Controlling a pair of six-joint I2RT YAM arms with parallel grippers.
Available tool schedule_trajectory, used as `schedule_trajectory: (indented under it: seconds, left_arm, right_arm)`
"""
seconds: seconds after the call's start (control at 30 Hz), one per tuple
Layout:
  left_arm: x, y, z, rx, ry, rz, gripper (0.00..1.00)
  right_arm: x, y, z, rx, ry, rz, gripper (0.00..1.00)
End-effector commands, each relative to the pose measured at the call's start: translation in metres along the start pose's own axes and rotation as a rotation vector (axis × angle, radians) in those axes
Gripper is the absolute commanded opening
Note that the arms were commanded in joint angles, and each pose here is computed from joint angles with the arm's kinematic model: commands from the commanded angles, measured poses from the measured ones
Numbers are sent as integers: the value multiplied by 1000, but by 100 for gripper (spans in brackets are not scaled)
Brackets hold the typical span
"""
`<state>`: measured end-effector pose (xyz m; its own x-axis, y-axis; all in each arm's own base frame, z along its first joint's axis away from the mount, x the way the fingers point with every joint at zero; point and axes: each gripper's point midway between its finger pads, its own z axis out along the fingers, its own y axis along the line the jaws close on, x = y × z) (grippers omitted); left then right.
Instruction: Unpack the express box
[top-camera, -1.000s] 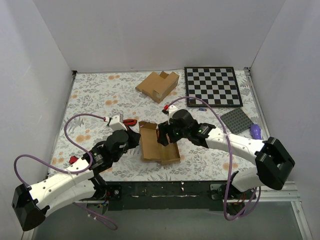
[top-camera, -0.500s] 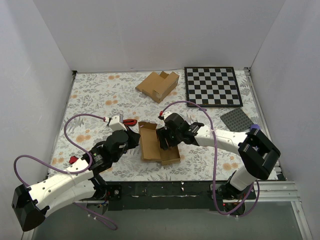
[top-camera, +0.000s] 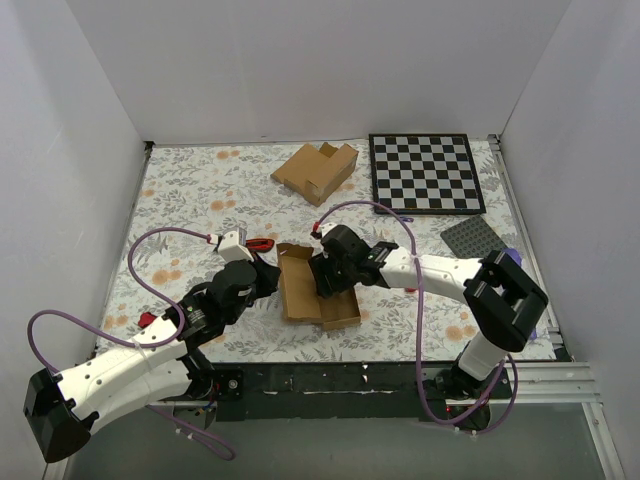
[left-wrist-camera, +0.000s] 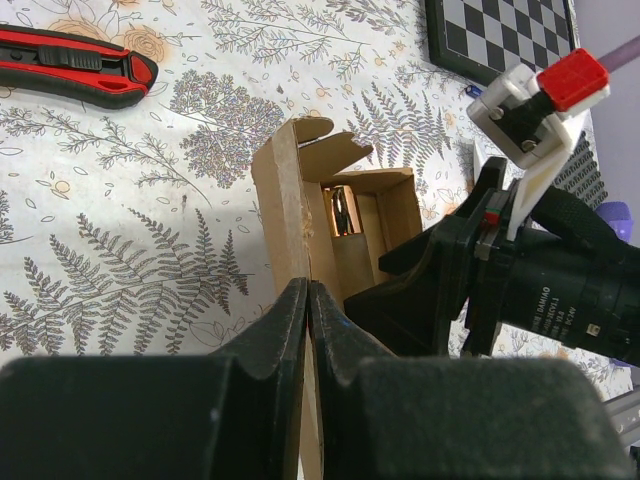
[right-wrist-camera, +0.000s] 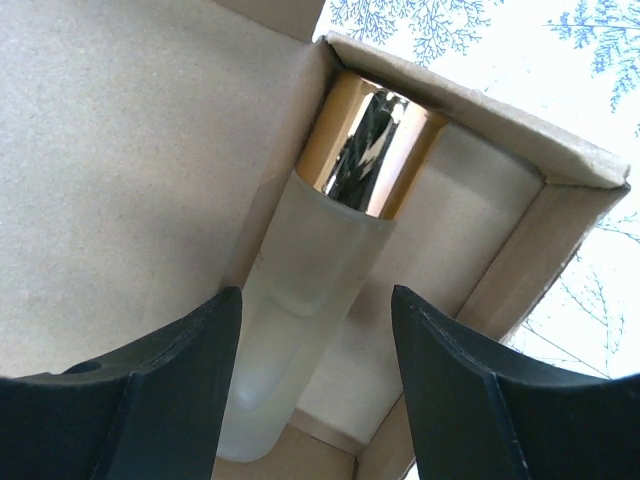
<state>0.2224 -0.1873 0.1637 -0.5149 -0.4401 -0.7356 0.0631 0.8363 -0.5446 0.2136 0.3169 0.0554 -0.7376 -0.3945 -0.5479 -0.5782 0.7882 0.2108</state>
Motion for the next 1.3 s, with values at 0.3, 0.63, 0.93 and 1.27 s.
schedule_trajectory:
  seconds: [0.3,0.63,0.93,1.27]
  left_arm:
    - [0,5,-1,-10,-4,5,5]
    - [3,6,-1,-12,4,3,6]
    - [4,6,-1,-12,8,1,7]
    - [2,4,0,-6,3,-1,8]
  right_arm:
    - [12,-8,16,59,84,1,55]
    - [26,-13,23,73,129,8,61]
    - [31,-18,23,93,133,10,51]
    - [-11,-3,-12,49,-6,19,20]
